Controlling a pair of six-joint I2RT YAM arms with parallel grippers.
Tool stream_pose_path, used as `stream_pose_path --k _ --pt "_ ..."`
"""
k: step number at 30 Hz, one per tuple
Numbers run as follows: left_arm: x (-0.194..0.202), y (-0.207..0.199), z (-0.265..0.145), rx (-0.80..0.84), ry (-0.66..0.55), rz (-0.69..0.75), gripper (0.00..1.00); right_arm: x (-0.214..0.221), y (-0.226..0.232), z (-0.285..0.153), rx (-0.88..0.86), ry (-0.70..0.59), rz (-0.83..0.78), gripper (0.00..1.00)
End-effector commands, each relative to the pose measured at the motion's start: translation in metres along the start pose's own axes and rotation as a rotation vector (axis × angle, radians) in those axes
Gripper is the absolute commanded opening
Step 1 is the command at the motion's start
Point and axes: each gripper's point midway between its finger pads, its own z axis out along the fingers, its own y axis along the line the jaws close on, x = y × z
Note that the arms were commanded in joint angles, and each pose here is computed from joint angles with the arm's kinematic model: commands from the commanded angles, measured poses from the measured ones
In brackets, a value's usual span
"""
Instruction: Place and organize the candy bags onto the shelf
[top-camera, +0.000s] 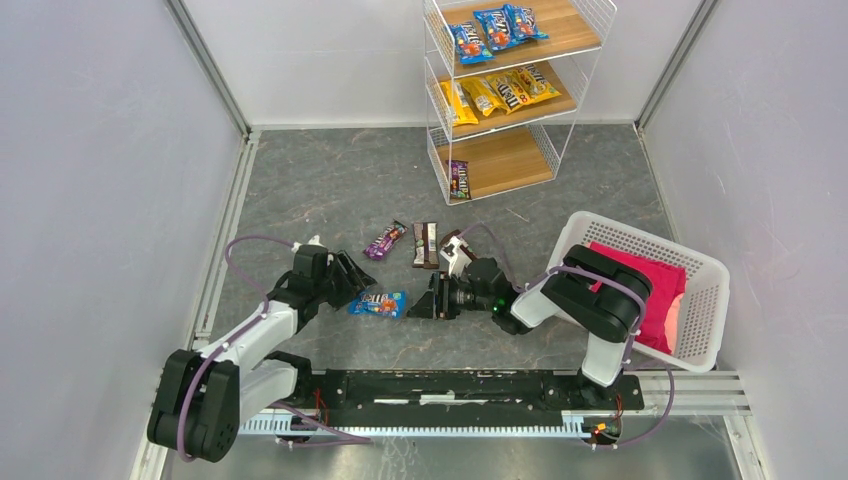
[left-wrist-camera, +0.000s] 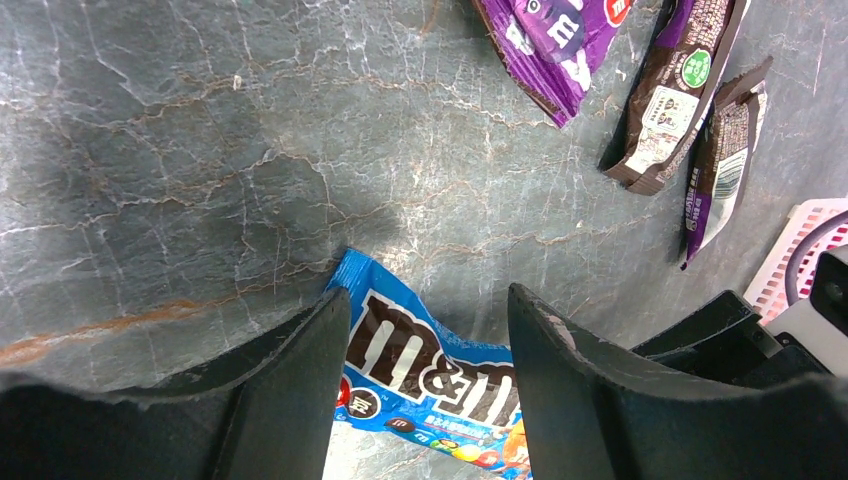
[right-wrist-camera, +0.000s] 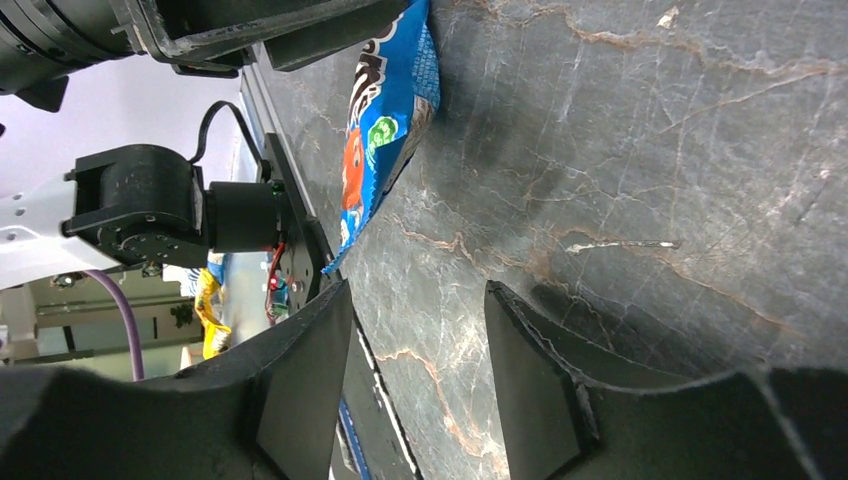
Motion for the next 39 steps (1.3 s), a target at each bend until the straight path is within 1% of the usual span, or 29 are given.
stream_pose_path --k 1,4,7,10,12,14,17,20,22,23,26,29,31,34,36,39 --pt "0.024 0.034 0.000 -0.124 0.064 -0.031 0.68 -0.003 0.014 0.002 -0.067 -0.011 -0.003 0.58" --pt "0.023 0.032 -0.001 -0.121 0.063 -0.030 0.68 -0.006 0.023 0.005 -0.087 -0.023 0.006 0.60" --pt "0.023 0.031 -0.001 -0.114 0.060 -0.029 0.68 -0.007 0.033 0.016 -0.103 -0.021 0.011 0.65" --pt "0.022 0.031 -0.002 -0.113 0.059 -0.029 0.68 -0.012 0.032 0.026 -0.088 -0.031 0.025 0.65" --pt "0.022 0.032 -0.002 -0.117 0.058 -0.026 0.68 -0.016 0.029 0.031 -0.070 -0.043 0.039 0.64" --pt "0.023 0.033 -0.002 -0.121 0.059 -0.024 0.68 -0.020 0.029 0.034 -0.069 -0.059 0.051 0.59" --pt "0.022 0.032 -0.002 -0.117 0.055 -0.022 0.68 -0.026 0.030 0.038 -0.069 -0.081 0.060 0.48" --pt "0.020 0.029 -0.003 -0.104 0.049 -0.021 0.68 -0.030 0.028 0.043 -0.057 -0.090 0.069 0.42" --pt "0.017 0.025 -0.004 -0.092 0.043 -0.019 0.69 -0.031 0.027 0.045 -0.051 -0.095 0.077 0.35" --pt "0.016 0.022 -0.005 -0.086 0.041 -0.017 0.69 -0.031 0.027 0.045 -0.050 -0.100 0.082 0.28" --pt "0.010 0.012 -0.008 -0.059 0.037 -0.009 0.71 -0.031 0.032 0.042 -0.067 -0.104 0.088 0.19" --pt "-0.006 -0.014 -0.017 0.005 0.011 0.011 0.74 -0.035 0.045 0.030 -0.101 -0.134 0.080 0.08" --pt "-0.030 -0.043 -0.030 0.059 -0.038 0.035 0.76 -0.037 0.048 0.018 -0.099 -0.156 0.062 0.01" --pt "-0.083 -0.100 -0.063 0.137 -0.146 0.107 0.79 -0.043 0.054 -0.001 -0.082 -0.188 0.007 0.01" --pt "-0.121 -0.137 -0.088 0.160 -0.220 0.164 0.80 -0.048 0.058 -0.015 -0.066 -0.208 -0.043 0.01" --pt "-0.177 -0.193 -0.127 0.213 -0.350 0.240 0.82 -0.056 0.049 -0.040 0.042 -0.239 -0.133 0.01"
